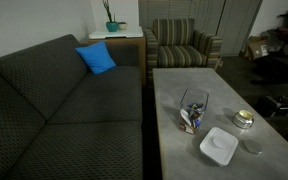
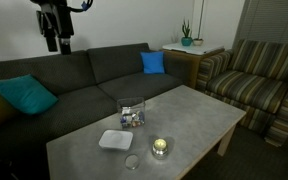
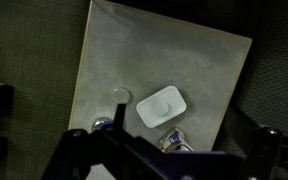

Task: Pick up the lid and put it on the bowl

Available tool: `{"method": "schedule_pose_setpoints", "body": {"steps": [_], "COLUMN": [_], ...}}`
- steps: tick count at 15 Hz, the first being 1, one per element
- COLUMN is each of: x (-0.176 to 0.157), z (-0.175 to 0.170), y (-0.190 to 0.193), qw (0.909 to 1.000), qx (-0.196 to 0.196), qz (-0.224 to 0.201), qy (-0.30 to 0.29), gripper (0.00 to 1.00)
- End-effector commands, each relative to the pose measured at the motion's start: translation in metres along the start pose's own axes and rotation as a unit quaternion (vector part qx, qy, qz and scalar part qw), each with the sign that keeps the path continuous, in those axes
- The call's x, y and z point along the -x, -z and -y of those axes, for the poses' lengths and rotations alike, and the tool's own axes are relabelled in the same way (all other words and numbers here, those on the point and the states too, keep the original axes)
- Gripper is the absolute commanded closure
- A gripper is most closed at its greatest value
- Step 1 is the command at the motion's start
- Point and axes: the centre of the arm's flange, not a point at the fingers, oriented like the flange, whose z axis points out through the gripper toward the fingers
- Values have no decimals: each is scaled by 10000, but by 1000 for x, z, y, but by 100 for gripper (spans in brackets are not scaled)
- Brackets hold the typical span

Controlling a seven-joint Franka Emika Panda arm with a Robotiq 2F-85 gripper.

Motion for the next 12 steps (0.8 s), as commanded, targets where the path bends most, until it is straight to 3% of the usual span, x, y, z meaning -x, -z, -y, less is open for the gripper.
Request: {"method": "schedule_pose_setpoints", "body": {"steps": [1, 12], "x": [-41, -97], "z": [14, 47], "y": [-27, -125], "qw": [9997, 9921], "qx": [186, 227], "qz": [169, 1186], "qy": [72, 341], "gripper": [0, 0]}}
